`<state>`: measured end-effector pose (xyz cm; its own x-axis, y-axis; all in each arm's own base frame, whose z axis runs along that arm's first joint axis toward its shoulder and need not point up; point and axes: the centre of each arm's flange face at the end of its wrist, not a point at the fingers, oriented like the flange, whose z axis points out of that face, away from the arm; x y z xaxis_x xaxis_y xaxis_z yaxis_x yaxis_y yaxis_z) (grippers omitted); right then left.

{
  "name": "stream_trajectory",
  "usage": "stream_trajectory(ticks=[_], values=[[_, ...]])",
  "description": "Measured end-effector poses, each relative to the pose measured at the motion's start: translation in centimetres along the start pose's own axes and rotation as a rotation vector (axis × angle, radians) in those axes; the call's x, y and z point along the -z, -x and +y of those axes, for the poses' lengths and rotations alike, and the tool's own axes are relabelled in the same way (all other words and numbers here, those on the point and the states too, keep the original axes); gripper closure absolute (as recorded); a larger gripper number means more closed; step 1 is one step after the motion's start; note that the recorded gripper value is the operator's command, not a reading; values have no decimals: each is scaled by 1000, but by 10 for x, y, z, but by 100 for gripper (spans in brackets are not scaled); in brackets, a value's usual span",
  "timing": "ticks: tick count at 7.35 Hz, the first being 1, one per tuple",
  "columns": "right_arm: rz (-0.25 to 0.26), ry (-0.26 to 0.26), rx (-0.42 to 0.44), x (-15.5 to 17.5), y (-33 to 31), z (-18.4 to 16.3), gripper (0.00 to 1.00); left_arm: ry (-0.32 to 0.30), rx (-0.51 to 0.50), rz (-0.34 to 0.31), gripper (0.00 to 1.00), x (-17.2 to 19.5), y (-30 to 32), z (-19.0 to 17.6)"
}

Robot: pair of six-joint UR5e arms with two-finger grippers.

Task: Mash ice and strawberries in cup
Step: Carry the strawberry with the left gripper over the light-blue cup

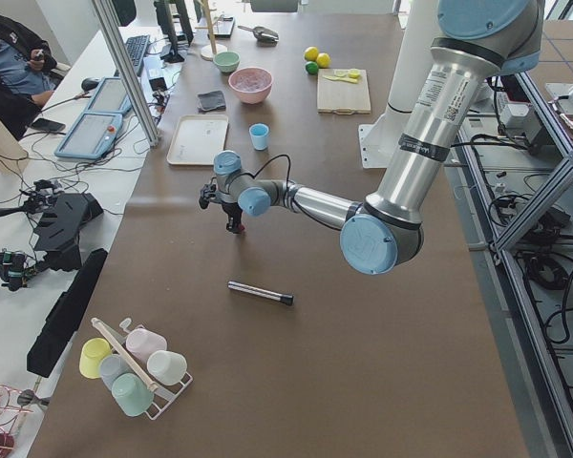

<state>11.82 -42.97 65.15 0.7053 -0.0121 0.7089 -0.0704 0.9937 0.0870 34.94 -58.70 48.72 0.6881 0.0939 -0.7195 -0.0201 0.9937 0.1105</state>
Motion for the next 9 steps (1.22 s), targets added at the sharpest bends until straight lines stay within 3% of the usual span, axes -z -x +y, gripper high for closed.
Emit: stream_trajectory(ticks=[2, 5, 7, 9], values=[[-1, -5, 3, 2, 2, -1, 0, -26, 17, 20, 100, 27, -26, -10], [-1, -12, 9, 6, 4, -1, 0, -54, 188, 69, 100, 94, -133, -31], [-2, -16, 12, 8, 6, -2, 0, -81, 286, 101, 100, 103, -235, -19], [-2, -18, 12, 9, 8, -2, 0, -124, 362, 96, 100, 88, -326, 8]])
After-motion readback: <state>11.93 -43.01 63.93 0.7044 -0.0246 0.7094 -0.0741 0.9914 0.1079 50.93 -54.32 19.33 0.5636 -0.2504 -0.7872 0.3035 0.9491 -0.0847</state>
